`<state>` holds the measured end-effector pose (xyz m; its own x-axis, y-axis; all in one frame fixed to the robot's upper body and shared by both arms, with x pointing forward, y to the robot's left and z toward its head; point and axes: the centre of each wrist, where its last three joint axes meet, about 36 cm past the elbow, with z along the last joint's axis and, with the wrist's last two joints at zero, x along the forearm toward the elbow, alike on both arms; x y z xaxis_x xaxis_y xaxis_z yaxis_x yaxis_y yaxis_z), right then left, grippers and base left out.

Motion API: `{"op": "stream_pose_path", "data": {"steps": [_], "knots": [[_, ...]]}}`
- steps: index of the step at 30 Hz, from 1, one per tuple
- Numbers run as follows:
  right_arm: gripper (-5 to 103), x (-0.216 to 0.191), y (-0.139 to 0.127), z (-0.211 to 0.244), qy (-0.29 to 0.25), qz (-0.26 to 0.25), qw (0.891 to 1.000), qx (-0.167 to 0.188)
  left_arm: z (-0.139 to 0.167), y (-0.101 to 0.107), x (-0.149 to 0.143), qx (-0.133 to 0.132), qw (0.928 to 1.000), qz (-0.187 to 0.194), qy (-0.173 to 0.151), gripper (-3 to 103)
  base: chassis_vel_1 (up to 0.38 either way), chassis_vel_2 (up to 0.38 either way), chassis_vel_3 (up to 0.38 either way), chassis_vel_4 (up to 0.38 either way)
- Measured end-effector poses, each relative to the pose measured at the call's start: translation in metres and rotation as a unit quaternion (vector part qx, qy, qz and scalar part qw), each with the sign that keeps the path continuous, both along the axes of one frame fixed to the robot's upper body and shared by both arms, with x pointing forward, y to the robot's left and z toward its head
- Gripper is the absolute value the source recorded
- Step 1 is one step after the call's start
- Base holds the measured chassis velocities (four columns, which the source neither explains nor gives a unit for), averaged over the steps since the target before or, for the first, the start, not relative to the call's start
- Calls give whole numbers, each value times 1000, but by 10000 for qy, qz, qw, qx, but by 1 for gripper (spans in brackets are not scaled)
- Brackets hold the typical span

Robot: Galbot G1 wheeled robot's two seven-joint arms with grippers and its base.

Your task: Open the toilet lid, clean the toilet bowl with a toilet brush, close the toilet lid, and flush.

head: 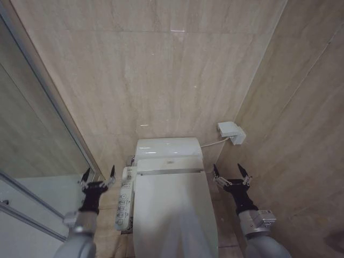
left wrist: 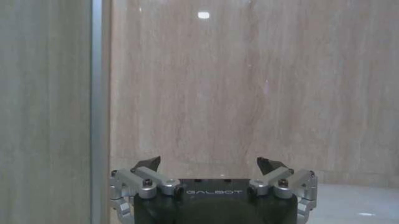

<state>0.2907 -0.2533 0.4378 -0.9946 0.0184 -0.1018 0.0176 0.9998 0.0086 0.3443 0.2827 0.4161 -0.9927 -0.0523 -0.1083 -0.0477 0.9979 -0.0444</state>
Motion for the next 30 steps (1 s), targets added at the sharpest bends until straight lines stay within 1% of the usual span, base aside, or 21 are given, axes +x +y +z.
{"op": "stream_pose_path", "data": {"steps": [1,2,3,4,5,6,7,8,9,13,17,19,21,22,23,25,26,29,30], "knots": [[100,0,0,0,-1,1,10000,0,5,6,12,-10,10000,-21,24,100,0,0,0,0],[100,0,0,0,1,1,10000,0,14,6,17,-17,9999,-38,-91,100,0,0,0,0],[100,0,0,0,0,0,10000,0,33,6,22,-41,9996,-145,-234,100,0,0,0,0],[100,0,0,0,-2,0,10000,0,66,8,26,-20,9981,-273,-561,100,0,0,0,0],[100,0,0,0,-2,0,10000,0,66,8,26,-20,9981,-273,-561,100,0,0,0,0],[100,0,0,0,0,0,10000,1,82,9,27,-2,9967,-347,-729,100,0,0,0,0],[100,0,0,0,0,2,10000,1,85,8,27,-16,9967,-378,-718,100,0,0,0,0],[100,0,0,0,-3,0,10000,0,99,2,16,15,9947,-484,-907,100,0,0,0,0],[100,0,0,0,-1,2,10000,0,100,1,13,23,9945,-486,-927,100,0,0,0,0],[100,0,0,0,-1,1,10000,0,97,1,11,33,9948,-473,-903,100,0,0,0,0],[100,0,0,0,1,1,10000,0,85,0,13,60,9960,-391,-806,100,0,0,0,0],[100,0,0,0,0,1,10000,0,73,2,16,110,9968,-295,-728,100,0,0,0,0],[100,0,0,0,1,0,10000,0,50,5,21,131,9977,-162,-638,100,0,0,0,0],[100,0,0,0,1,0,10000,0,50,5,21,131,9977,-162,-638,100,0,0,0,0],[100,0,0,0,0,1,10000,0,40,7,23,119,9980,-98,-606,100,0,0,0,0],[100,0,0,0,1,1,10000,0,19,12,26,30,9989,25,-468,100,0,0,0,0],[100,0,0,0,1,1,10000,0,19,12,26,30,9989,25,-468,100,0,0,0,0],[100,0,0,0,2,1,10000,0,-2,20,32,-130,9992,217,-303,100,0,0,0,0],[100,0,0,0,2,1,10000,0,-2,20,32,-130,9992,217,-303,100,0,0,0,0]]}}
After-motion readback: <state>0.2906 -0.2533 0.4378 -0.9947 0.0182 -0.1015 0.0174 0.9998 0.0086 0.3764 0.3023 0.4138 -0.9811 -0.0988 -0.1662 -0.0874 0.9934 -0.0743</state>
